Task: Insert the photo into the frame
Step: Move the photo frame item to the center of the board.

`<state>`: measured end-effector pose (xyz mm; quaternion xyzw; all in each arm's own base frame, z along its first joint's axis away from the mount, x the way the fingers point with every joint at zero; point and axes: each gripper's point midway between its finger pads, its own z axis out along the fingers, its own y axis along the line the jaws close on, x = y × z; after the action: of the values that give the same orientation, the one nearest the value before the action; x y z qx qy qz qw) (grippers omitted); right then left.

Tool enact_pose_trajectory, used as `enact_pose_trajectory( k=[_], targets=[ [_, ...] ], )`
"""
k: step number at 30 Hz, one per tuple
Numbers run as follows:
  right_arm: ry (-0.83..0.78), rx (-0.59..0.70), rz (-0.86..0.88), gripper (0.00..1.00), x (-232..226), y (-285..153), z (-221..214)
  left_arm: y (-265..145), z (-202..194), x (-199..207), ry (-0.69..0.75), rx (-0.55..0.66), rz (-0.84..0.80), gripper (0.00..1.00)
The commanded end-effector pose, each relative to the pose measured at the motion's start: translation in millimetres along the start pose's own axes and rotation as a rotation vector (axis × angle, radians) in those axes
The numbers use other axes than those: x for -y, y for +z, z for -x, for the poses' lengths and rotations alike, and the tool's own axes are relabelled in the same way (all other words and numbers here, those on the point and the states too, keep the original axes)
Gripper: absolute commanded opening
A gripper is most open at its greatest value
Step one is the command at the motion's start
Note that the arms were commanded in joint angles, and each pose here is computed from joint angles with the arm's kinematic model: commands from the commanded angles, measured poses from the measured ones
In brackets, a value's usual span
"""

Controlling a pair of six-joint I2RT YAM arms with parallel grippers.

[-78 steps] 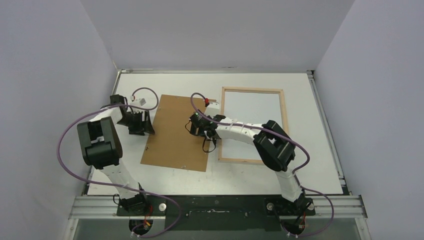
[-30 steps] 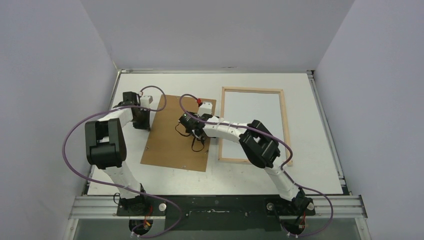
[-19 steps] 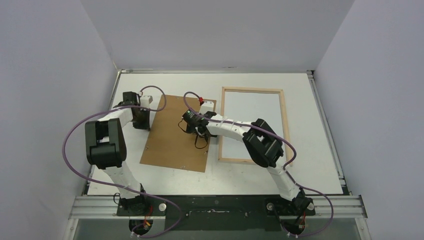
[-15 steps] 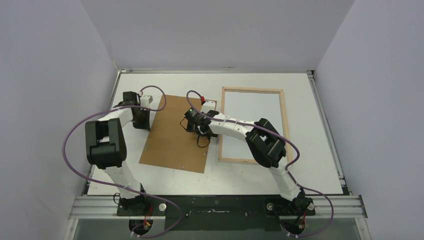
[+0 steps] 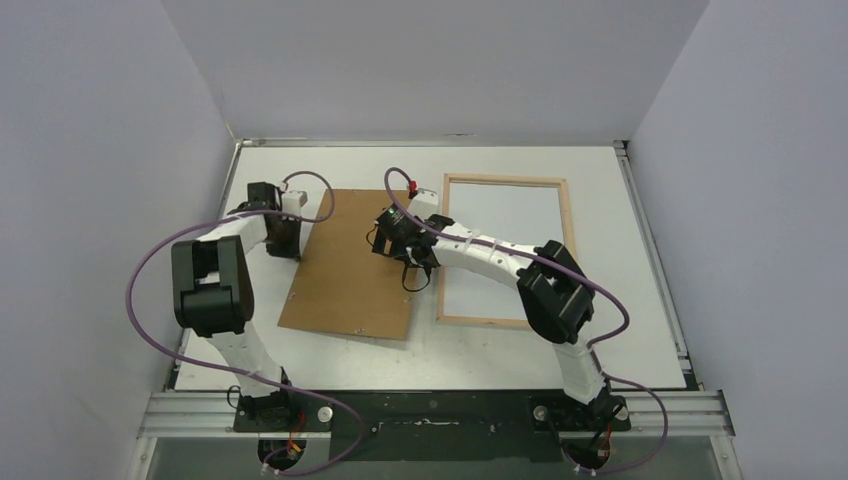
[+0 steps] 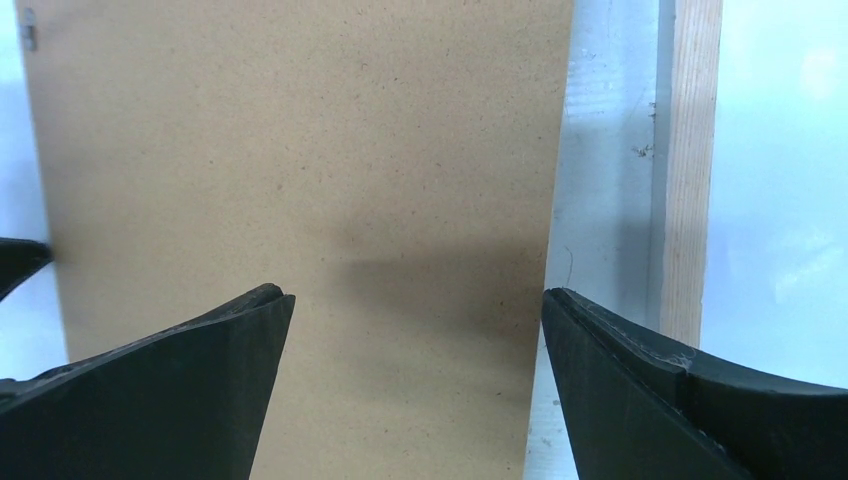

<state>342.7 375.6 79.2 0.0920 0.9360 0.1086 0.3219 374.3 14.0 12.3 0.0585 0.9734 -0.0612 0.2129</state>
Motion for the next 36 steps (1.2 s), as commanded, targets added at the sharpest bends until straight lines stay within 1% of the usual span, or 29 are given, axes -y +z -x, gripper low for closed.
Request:
enact_pose_trajectory(
  k=[1,4,9,18,24,31,36],
  targets=[
    [0.165,0.06,0.314,1.0,-74,-57,33,18,-46,59,-0.015,-0.175,-0.207,0.0],
    [0.172,0.062,0.296,1.0,-64,-58,31,20,-46,67,-0.005,-0.181,-0.221,0.0],
    [0.188,0.073,0.282,1.0,-51,-65,32,21,-41,92,0.035,-0.179,-0.253,0.0],
    [0.219,0.09,0.257,1.0,-28,-72,37,18,-31,117,0.103,-0.186,-0.272,0.0],
    [0.25,0.087,0.212,1.0,2,-66,39,19,-31,134,0.13,-0.202,-0.293,0.0],
    [0.285,0.065,0.147,1.0,44,-49,32,18,-34,137,0.151,-0.218,-0.301,0.0],
    [0.285,0.041,0.123,1.0,65,-39,25,18,-37,136,0.157,-0.227,-0.298,0.0]
  ],
)
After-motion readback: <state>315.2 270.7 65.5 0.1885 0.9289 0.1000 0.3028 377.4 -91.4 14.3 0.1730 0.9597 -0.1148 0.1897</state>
